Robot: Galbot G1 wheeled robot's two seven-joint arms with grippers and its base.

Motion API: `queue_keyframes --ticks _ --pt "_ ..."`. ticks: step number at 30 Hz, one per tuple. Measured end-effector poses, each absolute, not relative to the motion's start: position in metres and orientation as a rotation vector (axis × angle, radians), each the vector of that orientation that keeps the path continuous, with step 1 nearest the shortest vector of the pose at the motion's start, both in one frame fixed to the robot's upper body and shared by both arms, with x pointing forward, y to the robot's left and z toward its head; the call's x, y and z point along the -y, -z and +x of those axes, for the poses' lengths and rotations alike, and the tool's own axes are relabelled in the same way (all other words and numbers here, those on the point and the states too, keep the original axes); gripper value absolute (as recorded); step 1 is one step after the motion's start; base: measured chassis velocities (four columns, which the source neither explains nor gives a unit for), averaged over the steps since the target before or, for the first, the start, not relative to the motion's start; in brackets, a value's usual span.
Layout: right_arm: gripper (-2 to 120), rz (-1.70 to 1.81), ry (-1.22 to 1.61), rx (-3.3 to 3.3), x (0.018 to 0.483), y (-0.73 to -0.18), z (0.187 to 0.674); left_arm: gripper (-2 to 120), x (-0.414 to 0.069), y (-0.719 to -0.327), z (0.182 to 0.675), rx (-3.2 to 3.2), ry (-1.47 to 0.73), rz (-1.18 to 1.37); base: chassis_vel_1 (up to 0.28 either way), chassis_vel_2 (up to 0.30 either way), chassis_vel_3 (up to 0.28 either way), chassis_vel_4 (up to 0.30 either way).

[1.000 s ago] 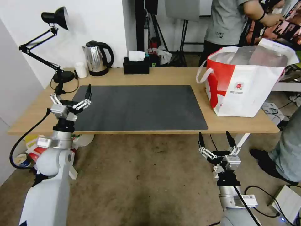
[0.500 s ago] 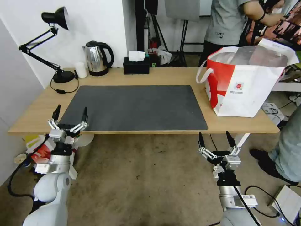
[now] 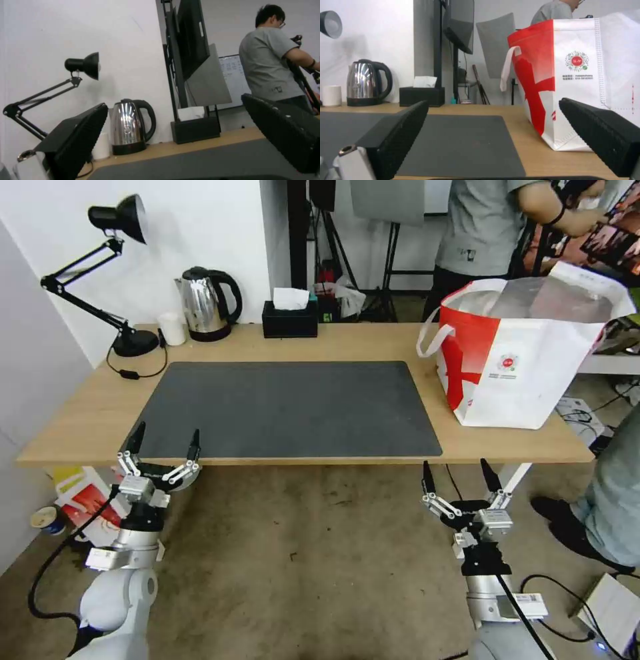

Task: Pick up the trash from the table and place it into the takeout bag.

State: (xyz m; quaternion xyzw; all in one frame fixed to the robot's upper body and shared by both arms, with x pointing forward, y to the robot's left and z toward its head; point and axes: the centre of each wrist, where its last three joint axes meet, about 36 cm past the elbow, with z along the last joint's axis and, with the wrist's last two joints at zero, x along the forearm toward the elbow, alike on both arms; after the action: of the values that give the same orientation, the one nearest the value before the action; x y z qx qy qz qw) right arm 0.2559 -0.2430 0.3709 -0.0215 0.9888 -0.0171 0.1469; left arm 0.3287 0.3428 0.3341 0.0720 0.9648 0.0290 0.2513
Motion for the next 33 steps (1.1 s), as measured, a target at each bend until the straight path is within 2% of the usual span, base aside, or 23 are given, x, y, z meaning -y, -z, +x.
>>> queue_keyframes --ticks 6,33 --pt "100 -0.062 0.049 -2.846 0.243 -0.371 0.256 100 -0.339 -0.317 0.314 -2.647 -0.07 0.188 0.0 0.0 0.0 0.0" --pt "100 -0.062 0.049 -2.846 0.243 -0.371 0.256 100 -0.334 -0.306 0.297 -2.64 -0.071 0.166 0.0 0.0 0.0 0.0"
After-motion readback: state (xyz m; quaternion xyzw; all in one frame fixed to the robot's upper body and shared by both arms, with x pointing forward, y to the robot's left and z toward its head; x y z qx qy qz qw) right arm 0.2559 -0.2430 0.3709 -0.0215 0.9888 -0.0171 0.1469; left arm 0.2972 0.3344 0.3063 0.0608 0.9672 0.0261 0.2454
